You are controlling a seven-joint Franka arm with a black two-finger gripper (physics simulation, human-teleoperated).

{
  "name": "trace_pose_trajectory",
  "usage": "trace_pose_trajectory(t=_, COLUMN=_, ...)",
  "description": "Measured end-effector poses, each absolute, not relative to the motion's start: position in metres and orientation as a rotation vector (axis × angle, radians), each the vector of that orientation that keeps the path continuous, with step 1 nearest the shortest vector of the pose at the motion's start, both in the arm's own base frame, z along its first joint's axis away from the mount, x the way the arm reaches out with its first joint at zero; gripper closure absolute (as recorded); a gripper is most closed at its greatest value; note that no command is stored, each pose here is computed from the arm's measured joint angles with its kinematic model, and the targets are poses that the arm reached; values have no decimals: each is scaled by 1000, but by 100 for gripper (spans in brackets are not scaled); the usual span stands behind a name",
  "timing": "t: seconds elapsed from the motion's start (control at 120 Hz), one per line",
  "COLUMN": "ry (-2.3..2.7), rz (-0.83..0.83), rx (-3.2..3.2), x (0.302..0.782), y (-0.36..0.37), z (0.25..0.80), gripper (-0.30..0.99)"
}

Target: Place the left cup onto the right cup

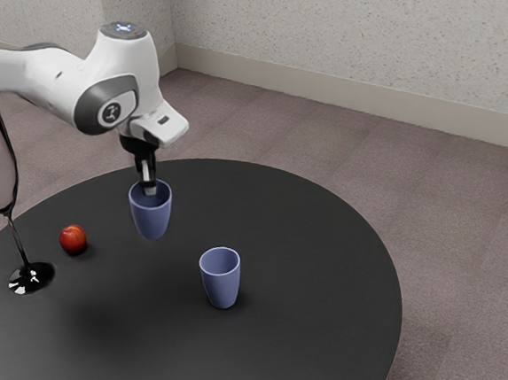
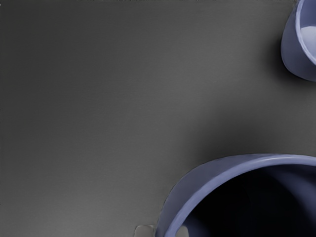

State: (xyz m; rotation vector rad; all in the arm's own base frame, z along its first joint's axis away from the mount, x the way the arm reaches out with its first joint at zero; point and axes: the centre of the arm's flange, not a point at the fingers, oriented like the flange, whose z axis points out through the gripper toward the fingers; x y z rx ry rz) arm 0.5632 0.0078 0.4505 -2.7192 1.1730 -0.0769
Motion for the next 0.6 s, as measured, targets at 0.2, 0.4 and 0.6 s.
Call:
trace_pose_trajectory(t=0.2, ry=1210, rz=-50, rx=-2703, x=576, y=-12, z=451, gripper=79)
trace_pose_trajectory(t=0.4, ry=1483, rz=-116, rx=-2550, x=576, y=-141, z=464, gripper=79)
trace_pose_trajectory(t=0.6, ry=1436, rz=-94, rx=-2582, x=573, y=-127, z=467, gripper=79)
